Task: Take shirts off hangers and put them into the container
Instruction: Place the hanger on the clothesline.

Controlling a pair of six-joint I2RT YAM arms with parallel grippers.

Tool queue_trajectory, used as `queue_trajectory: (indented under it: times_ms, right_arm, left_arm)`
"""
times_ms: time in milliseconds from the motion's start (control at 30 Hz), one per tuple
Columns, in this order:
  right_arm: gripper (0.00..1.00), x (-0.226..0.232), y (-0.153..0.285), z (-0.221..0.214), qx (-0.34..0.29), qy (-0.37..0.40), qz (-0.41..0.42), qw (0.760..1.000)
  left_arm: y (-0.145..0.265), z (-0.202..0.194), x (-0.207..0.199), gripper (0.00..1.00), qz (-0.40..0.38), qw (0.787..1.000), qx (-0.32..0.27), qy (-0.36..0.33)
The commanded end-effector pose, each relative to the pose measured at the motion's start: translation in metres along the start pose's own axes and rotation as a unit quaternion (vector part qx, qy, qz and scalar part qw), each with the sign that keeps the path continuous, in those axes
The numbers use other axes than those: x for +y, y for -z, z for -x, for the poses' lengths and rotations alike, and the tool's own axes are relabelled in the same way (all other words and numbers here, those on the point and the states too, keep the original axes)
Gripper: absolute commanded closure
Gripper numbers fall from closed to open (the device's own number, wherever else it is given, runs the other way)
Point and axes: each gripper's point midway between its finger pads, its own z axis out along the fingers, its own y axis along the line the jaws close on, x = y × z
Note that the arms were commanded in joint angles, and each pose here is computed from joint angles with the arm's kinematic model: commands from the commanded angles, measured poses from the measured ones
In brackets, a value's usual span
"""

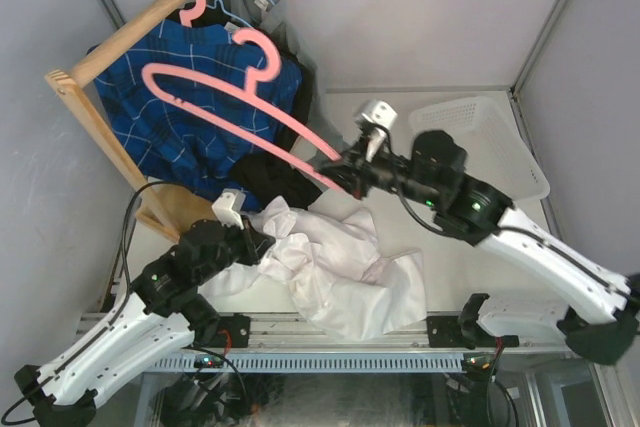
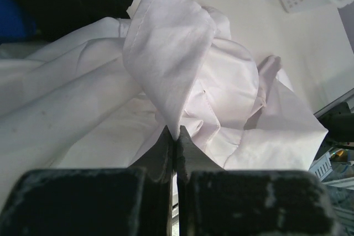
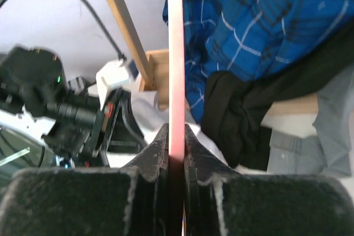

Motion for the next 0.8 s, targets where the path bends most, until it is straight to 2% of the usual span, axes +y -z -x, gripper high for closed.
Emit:
queue_trajectory:
  times_ms: [0,333,600,767]
  right_arm:
    - [1.00,-0.007,-0.040,0.031,0.000,0.017,-0.031,0.999]
    - [1.00,0.008,-0.118,0.060,0.012,0.038,-0.024,0.999]
    - [1.00,0.025,-0.164,0.064,0.039,0.062,-0.006,0.997]
    - [1.00,0.030,-0.189,0.036,0.085,0.060,0.013,0.994]
  left_arm:
    - [0.004,0.019,-0.027,1.00,-0.058,0.998,-0.025,-0.024]
    - [0.005,0.014,-0.020,1.00,-0.046,0.998,-0.022,-0.025]
    - [0.008,0.014,-0.017,1.00,-0.039,0.999,-0.024,-0.022]
    - [0.010,0.014,-0.015,1.00,-0.035,0.999,-0.022,-0.021]
